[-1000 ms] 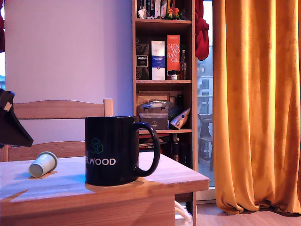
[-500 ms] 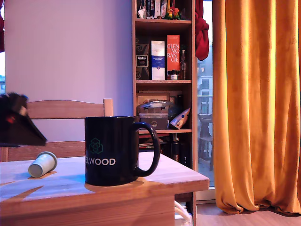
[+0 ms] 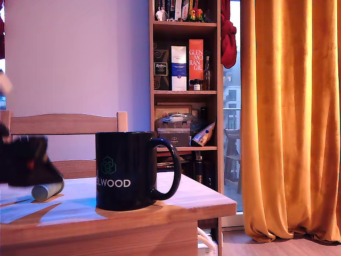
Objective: Pick up the coffee capsules on the table and drop them inside the coffee cup
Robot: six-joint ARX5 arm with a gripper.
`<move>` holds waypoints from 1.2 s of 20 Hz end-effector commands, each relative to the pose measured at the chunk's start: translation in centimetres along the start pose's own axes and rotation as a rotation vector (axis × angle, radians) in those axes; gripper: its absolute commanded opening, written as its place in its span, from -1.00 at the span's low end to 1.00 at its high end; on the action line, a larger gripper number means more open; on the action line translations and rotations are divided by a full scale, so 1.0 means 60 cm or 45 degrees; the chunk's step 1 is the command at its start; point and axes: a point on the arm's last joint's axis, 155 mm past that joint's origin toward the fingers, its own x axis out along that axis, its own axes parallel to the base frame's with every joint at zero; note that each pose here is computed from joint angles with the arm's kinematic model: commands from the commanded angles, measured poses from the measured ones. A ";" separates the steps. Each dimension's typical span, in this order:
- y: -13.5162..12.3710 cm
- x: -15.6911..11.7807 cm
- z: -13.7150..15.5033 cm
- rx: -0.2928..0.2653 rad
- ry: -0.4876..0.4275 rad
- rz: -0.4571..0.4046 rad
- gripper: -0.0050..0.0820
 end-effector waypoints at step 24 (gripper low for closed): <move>0.009 0.030 -0.018 0.009 0.028 0.008 -0.59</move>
